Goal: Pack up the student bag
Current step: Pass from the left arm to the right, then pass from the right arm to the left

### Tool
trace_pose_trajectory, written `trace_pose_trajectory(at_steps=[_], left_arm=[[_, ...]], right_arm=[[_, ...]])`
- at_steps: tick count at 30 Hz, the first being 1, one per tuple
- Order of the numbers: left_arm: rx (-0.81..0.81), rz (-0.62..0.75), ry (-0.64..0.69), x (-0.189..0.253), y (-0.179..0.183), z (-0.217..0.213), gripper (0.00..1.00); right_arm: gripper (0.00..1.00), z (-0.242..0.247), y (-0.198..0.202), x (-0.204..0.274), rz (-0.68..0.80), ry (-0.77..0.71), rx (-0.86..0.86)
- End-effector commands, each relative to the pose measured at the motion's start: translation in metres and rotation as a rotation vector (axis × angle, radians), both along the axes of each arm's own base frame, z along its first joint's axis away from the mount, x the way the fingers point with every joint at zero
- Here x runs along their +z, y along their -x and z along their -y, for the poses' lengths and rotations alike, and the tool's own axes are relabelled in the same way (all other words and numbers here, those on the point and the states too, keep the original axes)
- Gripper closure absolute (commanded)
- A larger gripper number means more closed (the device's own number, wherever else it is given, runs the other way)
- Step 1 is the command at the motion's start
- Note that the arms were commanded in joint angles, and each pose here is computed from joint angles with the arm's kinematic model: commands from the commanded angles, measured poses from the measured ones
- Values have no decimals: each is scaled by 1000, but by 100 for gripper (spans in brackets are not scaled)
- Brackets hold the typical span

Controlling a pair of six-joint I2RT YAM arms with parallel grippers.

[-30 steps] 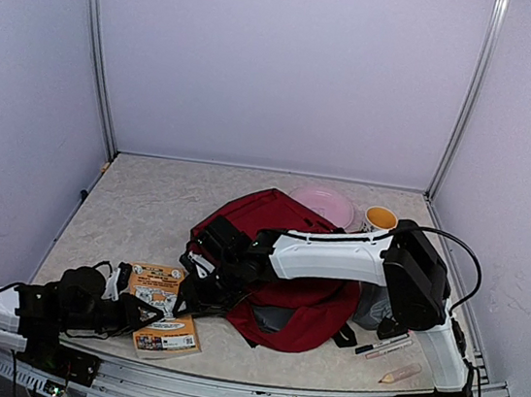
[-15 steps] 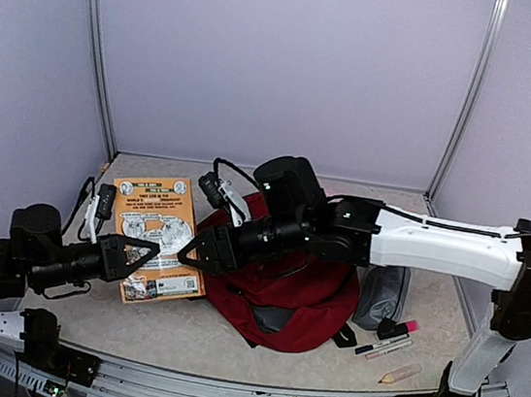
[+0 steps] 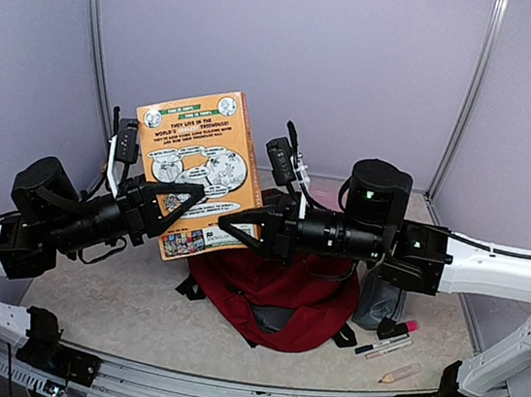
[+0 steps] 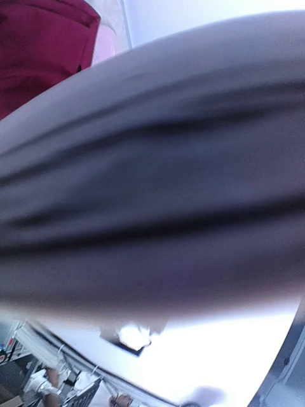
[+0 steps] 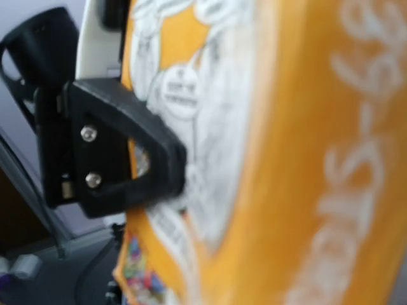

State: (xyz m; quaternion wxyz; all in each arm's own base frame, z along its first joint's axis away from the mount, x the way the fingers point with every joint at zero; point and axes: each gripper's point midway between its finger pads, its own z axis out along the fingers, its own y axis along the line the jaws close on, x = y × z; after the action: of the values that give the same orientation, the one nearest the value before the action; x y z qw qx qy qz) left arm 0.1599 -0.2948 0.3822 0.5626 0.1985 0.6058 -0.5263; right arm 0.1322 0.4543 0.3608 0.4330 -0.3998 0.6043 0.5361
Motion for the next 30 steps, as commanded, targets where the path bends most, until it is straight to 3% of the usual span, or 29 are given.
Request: trace_pose_trajectory(at_steps=[1, 2, 3, 4, 7, 8, 12, 16, 20, 26, 30], left_arm=[[-88, 163, 149, 58, 21, 0, 100], [-85, 154, 143, 55, 19, 1, 100], [-78, 141, 138, 52, 17, 2, 100], [-71, 127, 130, 48, 14, 2, 94], [-15, 81, 7, 20, -2, 5, 11], [33, 78, -71, 6, -13, 4, 2], [243, -42, -271, -41, -63, -30, 1], [233, -40, -226, -36, -77, -56, 1], [-36, 110, -225, -25, -39, -29, 1], [-459, 247, -387, -31, 24, 41, 1], [-545, 222, -414, -37, 24, 62, 1]], right_arm=[[91, 13, 6, 23, 86, -92, 5], [100, 18, 2, 22, 81, -91, -13], [100, 24, -3, 21, 72, -86, -33], [100, 29, -6, 20, 65, -77, -41], [100, 50, -18, 16, 59, -6, -56], [100, 60, -23, 14, 62, 38, -68], [100, 110, -36, -18, 73, 320, -130], [100, 145, -16, -39, 72, 509, -89], [100, 154, 4, -32, 78, 532, -1], [100, 137, 14, -35, 81, 584, 140], [100, 122, 20, -36, 103, 581, 221]])
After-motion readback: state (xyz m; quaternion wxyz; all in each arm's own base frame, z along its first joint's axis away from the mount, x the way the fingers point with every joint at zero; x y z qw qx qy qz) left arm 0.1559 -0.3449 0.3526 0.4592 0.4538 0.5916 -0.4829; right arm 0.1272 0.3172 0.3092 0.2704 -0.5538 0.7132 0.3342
